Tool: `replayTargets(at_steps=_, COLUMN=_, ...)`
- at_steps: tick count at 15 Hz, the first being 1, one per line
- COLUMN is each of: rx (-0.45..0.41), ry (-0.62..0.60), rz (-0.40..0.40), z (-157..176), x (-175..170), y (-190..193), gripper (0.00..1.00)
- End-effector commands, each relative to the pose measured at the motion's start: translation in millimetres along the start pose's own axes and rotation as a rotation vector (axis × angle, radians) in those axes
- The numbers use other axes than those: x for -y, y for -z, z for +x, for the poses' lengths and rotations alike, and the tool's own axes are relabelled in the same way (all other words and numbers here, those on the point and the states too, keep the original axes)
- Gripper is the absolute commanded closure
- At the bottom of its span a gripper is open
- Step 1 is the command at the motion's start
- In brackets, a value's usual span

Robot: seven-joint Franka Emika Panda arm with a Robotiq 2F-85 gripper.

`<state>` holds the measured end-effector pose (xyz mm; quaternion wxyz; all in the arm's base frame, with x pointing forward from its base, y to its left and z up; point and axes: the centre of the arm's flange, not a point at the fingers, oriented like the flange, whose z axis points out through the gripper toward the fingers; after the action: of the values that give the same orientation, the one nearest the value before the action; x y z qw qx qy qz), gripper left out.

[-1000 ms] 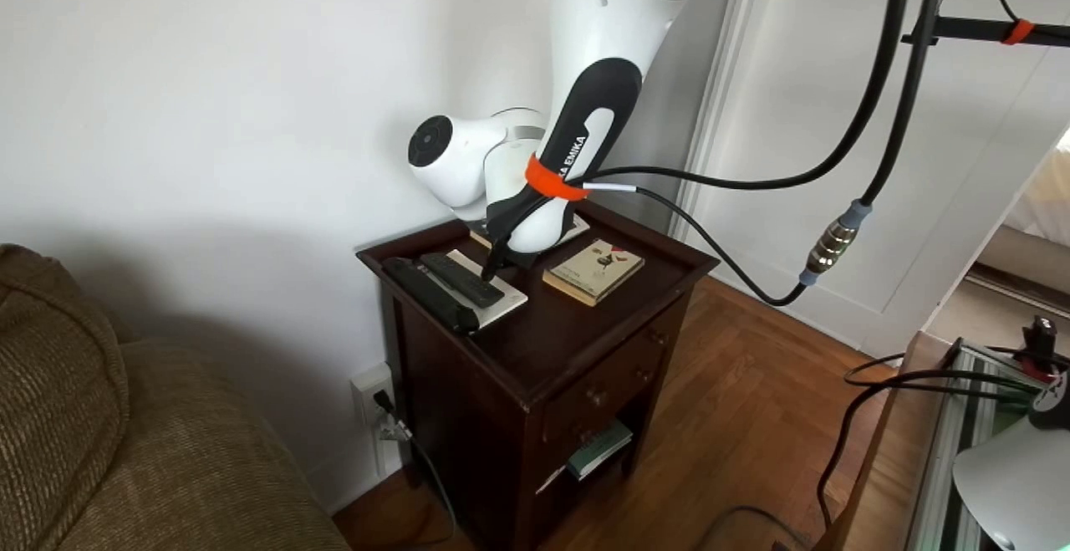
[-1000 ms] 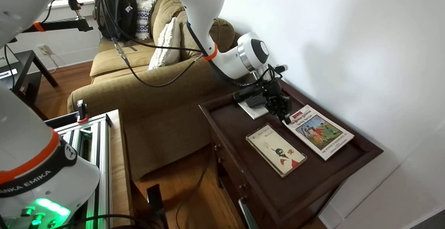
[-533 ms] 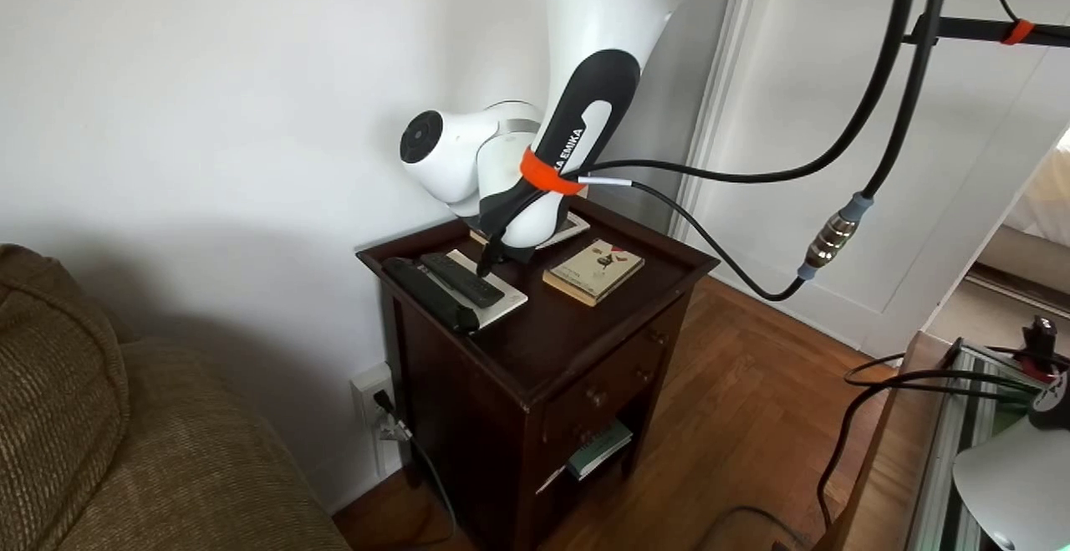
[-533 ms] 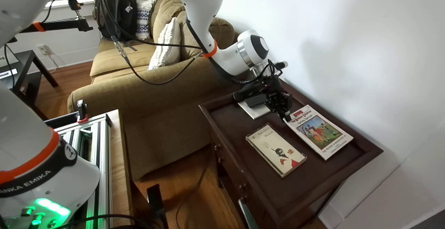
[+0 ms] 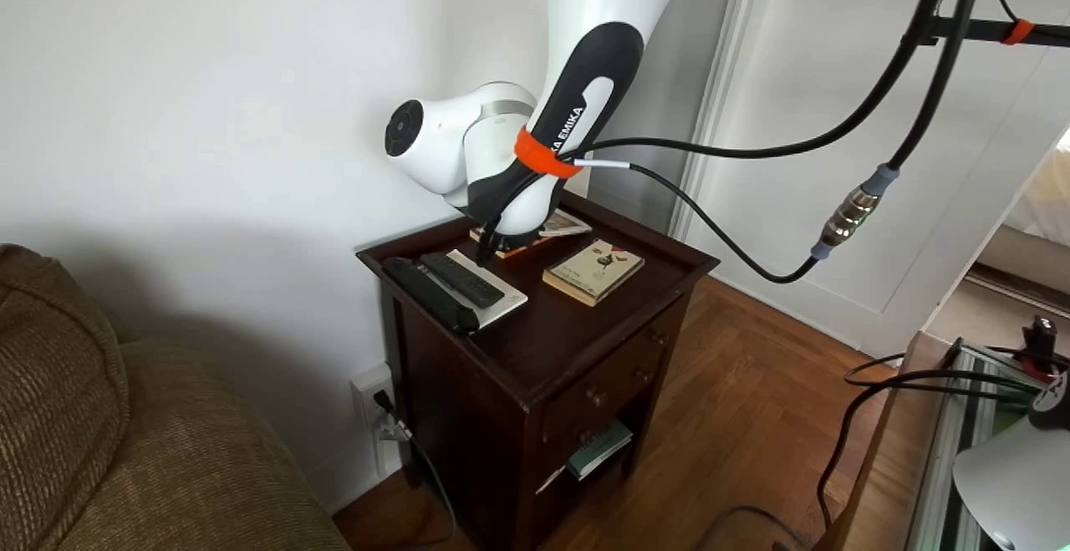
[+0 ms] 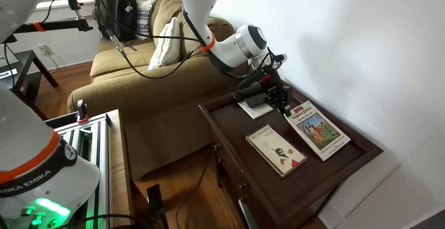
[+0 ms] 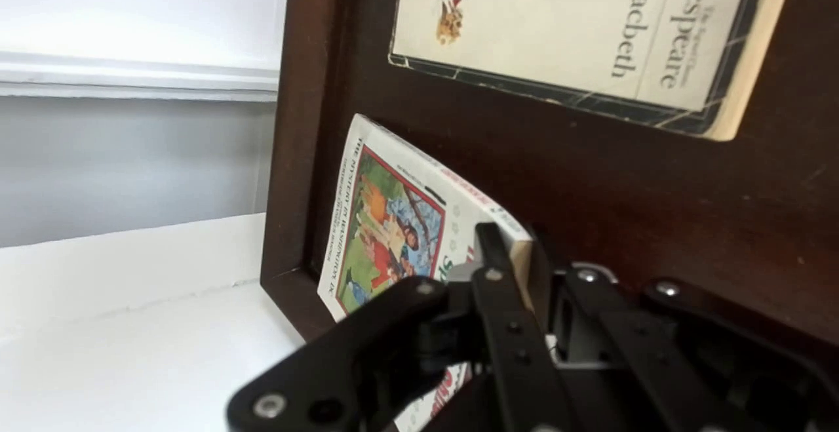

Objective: Place the top two books in front of the table

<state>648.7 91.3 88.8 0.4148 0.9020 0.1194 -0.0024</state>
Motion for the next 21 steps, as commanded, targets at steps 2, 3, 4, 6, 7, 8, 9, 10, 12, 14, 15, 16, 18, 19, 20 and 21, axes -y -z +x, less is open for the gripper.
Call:
replayTargets(at_steps=2, rx=0.064, ry=0.078, rz=-0.026, z=-20, x=-2, y=8, gripper=0.97)
replayTargets(at_steps=3, rx=0.069, ry=0.089, rz=-0.037, z=-22, x=-3, y=8, gripper=0.97)
replayTargets(at_steps=4, rx=0.080, ry=0.094, rz=-0.048, z=-25, x=-5, y=6, gripper=0.97)
replayTargets(at_steps=6, rx=0.098, ry=0.113, rz=-0.092, z=-31, x=-9, y=5, gripper=0.97)
replayTargets(at_steps=7, rx=0.108, ry=0.126, rz=-0.108, z=-34, x=-11, y=5, gripper=0.97)
replayTargets(at_steps=8, rx=0.123, ry=0.135, rz=-0.124, z=-37, x=-11, y=5, gripper=0.97)
replayTargets(at_steps=9, rx=0.136, ry=0.145, rz=-0.129, z=-40, x=-10, y=6, gripper=0.97)
replayTargets(at_steps=10, rx=0.153, ry=0.147, rz=-0.132, z=-43, x=-9, y=6, gripper=0.97)
replayTargets(at_steps=12, rx=0.175, ry=0.146, rz=-0.133, z=-47, x=-7, y=11, gripper=0.97)
replayTargets(at_steps=14, rx=0.187, ry=0.154, rz=-0.132, z=-50, x=-3, y=18, gripper=0.97)
replayTargets(at_steps=15, rx=0.193, ry=0.160, rz=-0.131, z=-53, x=-1, y=21, gripper=0.97)
replayTargets(at_steps=16, rx=0.197, ry=0.167, rz=-0.135, z=-55, x=1, y=25, gripper=0.97)
replayTargets(at_steps=18, rx=0.198, ry=0.180, rz=-0.143, z=-58, x=4, y=31, gripper=0.97)
replayTargets(at_steps=19, rx=0.199, ry=0.185, rz=-0.142, z=-60, x=6, y=34, gripper=0.97)
replayTargets(at_steps=20, rx=0.198, ry=0.195, rz=-0.140, z=-63, x=8, y=37, gripper=0.97)
replayTargets(at_steps=21, rx=0.196, ry=0.203, rz=-0.135, z=-66, x=10, y=40, gripper=0.97)
